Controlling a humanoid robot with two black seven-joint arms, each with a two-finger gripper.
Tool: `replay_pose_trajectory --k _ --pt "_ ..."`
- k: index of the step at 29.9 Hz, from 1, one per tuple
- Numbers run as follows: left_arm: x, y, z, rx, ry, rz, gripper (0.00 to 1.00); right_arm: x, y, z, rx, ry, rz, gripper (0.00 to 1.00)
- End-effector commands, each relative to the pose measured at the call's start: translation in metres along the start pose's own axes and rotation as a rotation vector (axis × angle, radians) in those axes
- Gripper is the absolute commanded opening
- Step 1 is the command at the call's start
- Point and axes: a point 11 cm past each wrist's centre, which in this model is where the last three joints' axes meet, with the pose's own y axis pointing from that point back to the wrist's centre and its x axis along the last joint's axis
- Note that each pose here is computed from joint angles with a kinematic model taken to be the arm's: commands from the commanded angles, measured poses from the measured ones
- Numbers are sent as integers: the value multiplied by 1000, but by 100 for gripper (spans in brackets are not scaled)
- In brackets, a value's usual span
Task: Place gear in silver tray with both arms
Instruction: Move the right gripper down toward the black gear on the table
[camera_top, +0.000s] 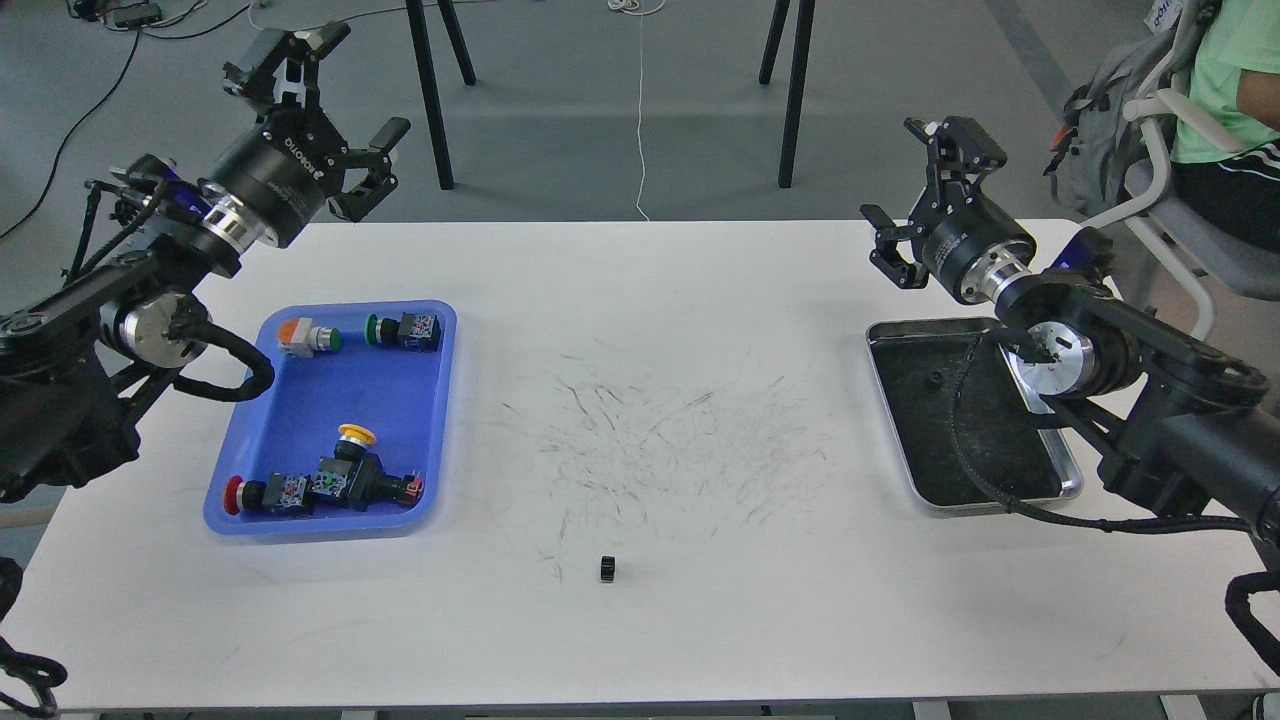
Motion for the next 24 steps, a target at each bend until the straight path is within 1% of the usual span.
replay_pose_trajectory --k 1,4,8,12,13,17,20,24 --pt "2 2 0 1 1 5 100 -13 -7 -4 -41 129 -50 99" --pt "5 8 -6 13 6 17 100 -32 -10 4 -119 253 -134 99" --pt "17 17 5 11 -20 35 100 -53 -14 7 -197 389 -220 99" --pt "28 25 16 7 -45 54 100 -90 -3 29 -379 532 -413 99" --pt "30 27 19 7 -50 57 100 -98 0 35 -407 556 -450 99" --pt "33 28 22 5 -57 62 100 -135 2 50 -441 706 -597 99" --pt "32 28 22 3 -56 59 100 -146 5 59 -462 845 -678 99" --pt "32 29 23 3 -57 60 100 -168 7 72 -442 990 -788 99"
